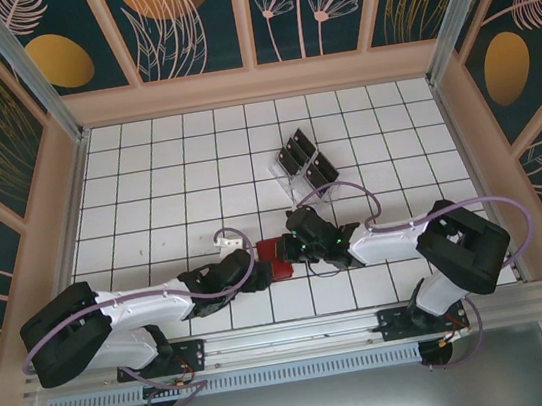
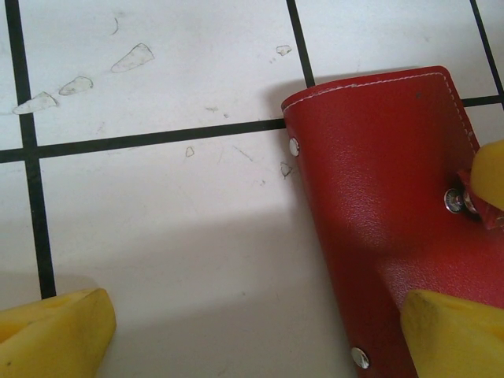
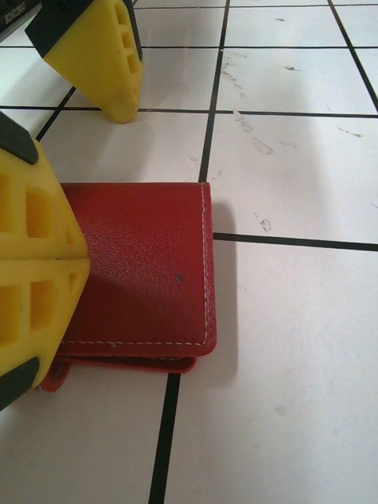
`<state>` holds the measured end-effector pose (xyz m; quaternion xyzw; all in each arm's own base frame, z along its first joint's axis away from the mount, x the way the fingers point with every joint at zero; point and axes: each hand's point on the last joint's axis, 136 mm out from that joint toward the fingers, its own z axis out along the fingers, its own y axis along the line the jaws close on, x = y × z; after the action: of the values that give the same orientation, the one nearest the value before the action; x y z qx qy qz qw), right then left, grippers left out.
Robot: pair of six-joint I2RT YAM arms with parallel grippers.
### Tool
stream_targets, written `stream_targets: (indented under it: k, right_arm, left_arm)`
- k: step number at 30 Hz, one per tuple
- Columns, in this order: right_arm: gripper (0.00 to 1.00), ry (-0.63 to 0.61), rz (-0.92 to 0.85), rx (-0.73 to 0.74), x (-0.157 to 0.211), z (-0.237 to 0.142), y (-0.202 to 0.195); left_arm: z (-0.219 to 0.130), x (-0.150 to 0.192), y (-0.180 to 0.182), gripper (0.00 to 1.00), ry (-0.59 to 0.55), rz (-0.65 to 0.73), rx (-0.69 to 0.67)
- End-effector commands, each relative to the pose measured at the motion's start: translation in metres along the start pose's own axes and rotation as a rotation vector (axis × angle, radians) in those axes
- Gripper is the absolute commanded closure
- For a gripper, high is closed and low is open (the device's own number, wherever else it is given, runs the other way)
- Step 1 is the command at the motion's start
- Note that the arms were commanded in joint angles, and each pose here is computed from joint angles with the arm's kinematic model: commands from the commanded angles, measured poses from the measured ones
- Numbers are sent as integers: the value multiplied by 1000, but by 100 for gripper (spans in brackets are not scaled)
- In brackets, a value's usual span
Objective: Put the credit cards into the card holder
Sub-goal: Close the button on the card holder.
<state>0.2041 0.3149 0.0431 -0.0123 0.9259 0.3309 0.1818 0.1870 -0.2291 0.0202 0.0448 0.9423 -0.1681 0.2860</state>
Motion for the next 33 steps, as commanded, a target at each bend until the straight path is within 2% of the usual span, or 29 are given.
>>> stream_targets:
  k: [1, 15, 33]
  right_arm:
    - [100, -7, -13, -19, -5, 3, 8]
    - [100, 20, -19, -25, 2, 11, 12]
    - [100, -38, -24, -50, -10, -7, 23]
  left_arm:
    - [8, 36, 24, 5, 134, 13, -56]
    - [8, 37, 24, 5, 134, 15, -53]
    - [9, 38, 25, 6, 138, 15, -56]
